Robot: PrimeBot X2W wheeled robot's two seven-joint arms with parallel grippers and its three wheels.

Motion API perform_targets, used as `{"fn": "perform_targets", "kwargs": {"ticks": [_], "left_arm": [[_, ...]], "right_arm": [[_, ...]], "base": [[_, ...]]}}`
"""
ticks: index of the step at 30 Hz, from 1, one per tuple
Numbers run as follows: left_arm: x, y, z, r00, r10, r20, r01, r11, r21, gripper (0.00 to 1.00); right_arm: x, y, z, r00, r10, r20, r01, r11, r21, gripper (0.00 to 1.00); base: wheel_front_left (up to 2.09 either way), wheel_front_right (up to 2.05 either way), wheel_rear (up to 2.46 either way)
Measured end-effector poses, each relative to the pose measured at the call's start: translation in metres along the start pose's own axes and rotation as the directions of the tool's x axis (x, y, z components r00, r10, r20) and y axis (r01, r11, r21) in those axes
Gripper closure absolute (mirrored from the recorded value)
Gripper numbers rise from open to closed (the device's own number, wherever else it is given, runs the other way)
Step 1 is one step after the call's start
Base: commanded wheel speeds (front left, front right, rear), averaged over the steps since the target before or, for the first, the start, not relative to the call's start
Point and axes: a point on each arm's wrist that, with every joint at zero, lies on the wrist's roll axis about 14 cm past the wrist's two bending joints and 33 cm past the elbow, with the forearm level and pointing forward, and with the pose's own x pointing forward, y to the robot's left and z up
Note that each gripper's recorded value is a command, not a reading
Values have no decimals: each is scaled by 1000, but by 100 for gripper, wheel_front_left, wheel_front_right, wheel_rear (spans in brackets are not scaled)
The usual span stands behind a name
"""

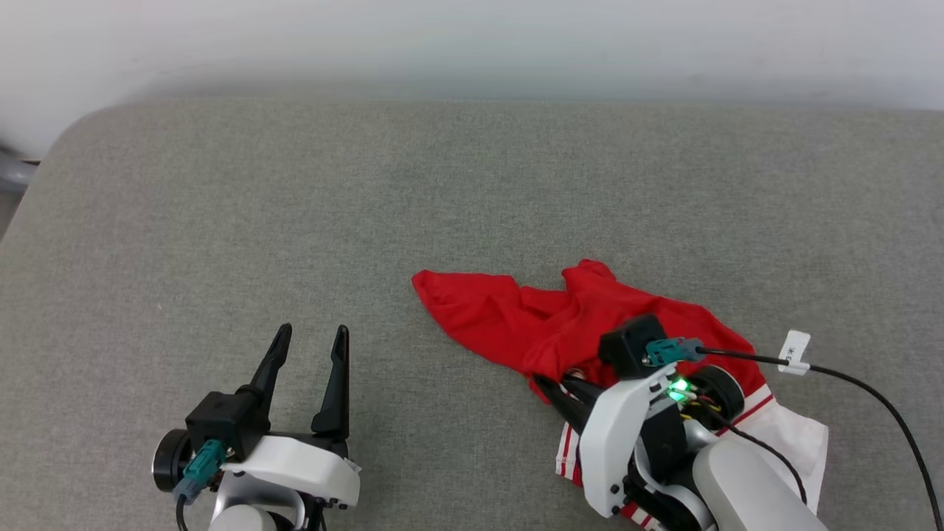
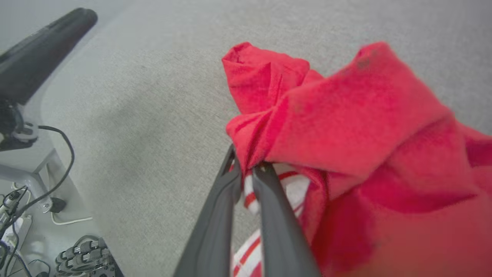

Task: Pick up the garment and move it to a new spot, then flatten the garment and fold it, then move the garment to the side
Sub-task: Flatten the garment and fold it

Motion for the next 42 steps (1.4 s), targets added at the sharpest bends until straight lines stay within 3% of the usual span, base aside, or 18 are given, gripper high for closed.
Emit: {"fn": "perform_targets", "kwargs": {"ticks": [1,2,3,4,8,17,23,30,35,42], "left_arm": [[0,1,-2,1000,3,-6,-3,1000,-1,0],[0,2,-5,1000,6,-13,-6,1000,-2,0],[-1,3,-6,1000,9,-19,-9,1000,-3,0],[-1,4,-8,1000,9,-23,-9,1000,-4,0],[-1,5,-9,1000,14,-28,-14,1000,-4,0],[-9,3,-3,1000,10,-14,-10,1000,2,0],[-15,-2,6,1000,-3,11,3,1000,9,0],[-20,-9,13,999,-27,31,26,999,23,0],[-18,-11,16,999,-38,35,37,999,37,0],[-8,-23,16,997,-79,7,79,996,51,0]], "right_arm": [[2,-5,-9,1000,-11,-27,11,1000,14,100],[3,-9,-16,999,-19,-41,20,999,27,92],[5,-10,-22,998,-22,-53,24,999,42,61],[6,-11,-27,998,-23,-57,25,998,49,0],[6,-7,-25,1000,-15,-4,15,998,60,0],[-25,10,27,969,17,246,-12,1000,-24,0],[-63,-19,52,912,-115,393,128,992,-6,0],[-121,-76,63,795,-353,494,373,926,62,0],[-156,-95,70,699,-440,564,482,872,83,0],[-177,-105,61,649,-501,573,542,832,114,0]], "base": [[0,0,0],[0,0,0],[0,0,0],[0,0,0],[0,0,0],[0,0,0],[0,0,0],[0,0,0],[0,0,0],[0,0,0]]}}
